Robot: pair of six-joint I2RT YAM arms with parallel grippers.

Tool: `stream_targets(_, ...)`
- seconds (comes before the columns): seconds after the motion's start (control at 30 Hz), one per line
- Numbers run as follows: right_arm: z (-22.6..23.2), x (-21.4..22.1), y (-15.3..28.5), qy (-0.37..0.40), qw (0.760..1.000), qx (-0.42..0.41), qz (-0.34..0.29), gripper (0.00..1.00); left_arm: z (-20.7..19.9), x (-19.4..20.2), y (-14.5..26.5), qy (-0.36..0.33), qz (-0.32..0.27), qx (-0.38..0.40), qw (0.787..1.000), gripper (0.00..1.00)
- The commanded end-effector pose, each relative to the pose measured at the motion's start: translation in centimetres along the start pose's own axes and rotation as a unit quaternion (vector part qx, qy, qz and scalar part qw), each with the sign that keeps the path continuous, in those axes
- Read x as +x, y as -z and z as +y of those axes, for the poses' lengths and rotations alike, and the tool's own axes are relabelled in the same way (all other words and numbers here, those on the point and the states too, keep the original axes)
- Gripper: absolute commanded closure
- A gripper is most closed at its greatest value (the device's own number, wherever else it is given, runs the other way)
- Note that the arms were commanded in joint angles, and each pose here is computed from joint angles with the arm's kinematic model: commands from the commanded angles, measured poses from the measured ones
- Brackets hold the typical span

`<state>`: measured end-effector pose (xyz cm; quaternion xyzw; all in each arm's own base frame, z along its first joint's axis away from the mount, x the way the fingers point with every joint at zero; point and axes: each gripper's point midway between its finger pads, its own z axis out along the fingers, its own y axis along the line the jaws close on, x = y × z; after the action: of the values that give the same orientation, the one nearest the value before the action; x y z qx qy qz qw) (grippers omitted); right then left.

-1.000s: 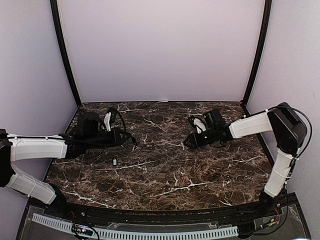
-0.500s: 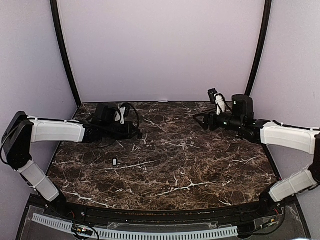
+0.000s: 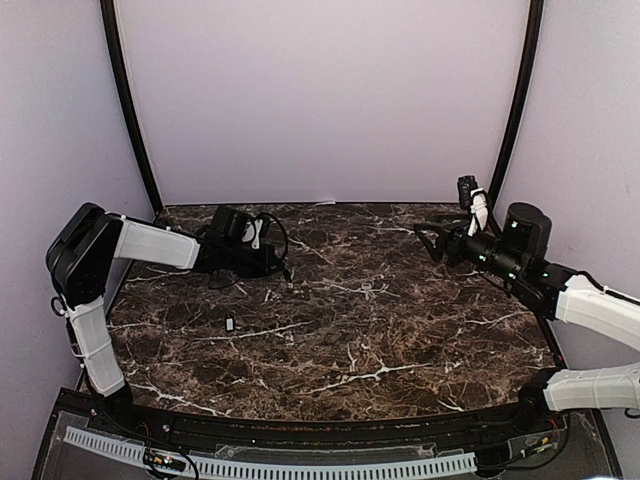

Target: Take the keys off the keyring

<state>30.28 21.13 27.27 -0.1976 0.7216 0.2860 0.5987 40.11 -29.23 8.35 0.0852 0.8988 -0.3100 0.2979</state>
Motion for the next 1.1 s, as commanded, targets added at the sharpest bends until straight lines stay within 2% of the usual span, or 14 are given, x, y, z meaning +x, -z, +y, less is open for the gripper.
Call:
stream_targets(0.0,-0.4,-1.0,0.9,-0.001,1.000,0.015,-0.018,0.26,-0.5,-1.4,-0.7,-0.005,-0.006,0.038,0.999,1.00)
stream_targets(0.1,-0.5,-0.9,1.3,-0.006,1.000,0.019,-0.018,0.26,0.8,-1.8,-1.2,0.006,-0.008,0.034,0.999,0.89)
stream_targets(0.23,-1.1,-1.0,1.8,-0.007,0.999,0.041,-0.017,0.26,2.4,-2.7,-0.9,0.005,-0.025,0.003,1.000,0.61)
stream_targets(0.3,-1.4,-1.4,2.1,-0.005,0.998,0.053,-0.020,0.26,2.8,-3.4,-0.2,-0.004,-0.043,-0.016,0.999,0.50)
stream_targets(0.43,-1.6,-2.3,2.2,-0.003,0.998,0.060,-0.028,0.24,3.0,-4.6,2.3,-0.021,-0.084,-0.045,0.995,0.38)
stream_targets(0.6,-1.0,-2.8,1.3,-0.014,0.999,0.040,-0.030,0.24,3.2,-3.9,5.1,-0.013,-0.104,-0.059,0.993,0.36)
stream_targets(0.93,-0.6,-1.5,-1.9,-0.086,0.996,0.007,-0.005,0.23,5.6,4.1,8.5,0.062,-0.065,-0.080,0.993,0.36)
stream_targets(1.07,0.2,-0.1,-3.9,-0.108,0.993,-0.022,0.034,0.25,6.8,7.4,9.9,0.069,-0.042,-0.131,0.988,0.38)
